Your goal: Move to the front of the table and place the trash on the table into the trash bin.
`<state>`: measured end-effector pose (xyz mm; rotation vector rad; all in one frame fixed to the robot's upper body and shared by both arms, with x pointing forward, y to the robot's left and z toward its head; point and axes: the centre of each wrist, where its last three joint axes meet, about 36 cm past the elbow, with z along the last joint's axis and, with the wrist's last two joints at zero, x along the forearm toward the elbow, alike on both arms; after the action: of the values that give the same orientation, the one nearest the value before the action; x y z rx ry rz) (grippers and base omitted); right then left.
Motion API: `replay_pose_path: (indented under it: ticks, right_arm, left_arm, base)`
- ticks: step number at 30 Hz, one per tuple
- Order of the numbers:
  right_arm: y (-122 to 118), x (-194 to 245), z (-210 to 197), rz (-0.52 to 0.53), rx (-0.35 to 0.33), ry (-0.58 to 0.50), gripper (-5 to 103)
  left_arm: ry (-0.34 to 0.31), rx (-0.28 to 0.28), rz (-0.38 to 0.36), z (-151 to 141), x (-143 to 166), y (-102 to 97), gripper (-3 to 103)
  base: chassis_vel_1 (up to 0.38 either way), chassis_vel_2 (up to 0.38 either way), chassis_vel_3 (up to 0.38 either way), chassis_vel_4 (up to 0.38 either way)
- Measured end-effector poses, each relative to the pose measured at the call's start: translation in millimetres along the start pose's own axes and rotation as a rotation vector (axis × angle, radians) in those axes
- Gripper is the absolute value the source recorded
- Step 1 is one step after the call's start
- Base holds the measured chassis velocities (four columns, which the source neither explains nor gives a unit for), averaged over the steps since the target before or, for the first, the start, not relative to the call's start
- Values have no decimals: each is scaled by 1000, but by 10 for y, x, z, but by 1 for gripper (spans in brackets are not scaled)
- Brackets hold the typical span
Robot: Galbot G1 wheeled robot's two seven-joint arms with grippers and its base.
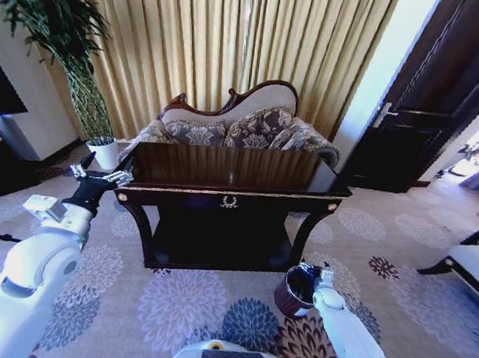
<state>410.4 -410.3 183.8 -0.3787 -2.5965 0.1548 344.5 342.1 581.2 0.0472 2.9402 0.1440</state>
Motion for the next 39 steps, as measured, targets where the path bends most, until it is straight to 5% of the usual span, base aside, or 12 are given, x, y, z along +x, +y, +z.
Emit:
replay_pose_path:
  ticks: [27, 33, 39]
  right_arm:
    - [-103, 61, -21, 6, -13, 10, 100]
    - [-43, 305, -304, -47, -65, -16, 100]
    - [-77, 769, -973, -127, -121, -159, 100]
  left_arm:
    - [-1, 8, 1, 26, -2, -10, 100]
    - [-1, 15, -2, 34, 3, -13, 100]
    - [4, 31, -15, 59, 20, -15, 100]
  base:
    - [0, 0, 0, 0]
    - [0, 0, 0, 0]
    - [0, 0, 0, 0]
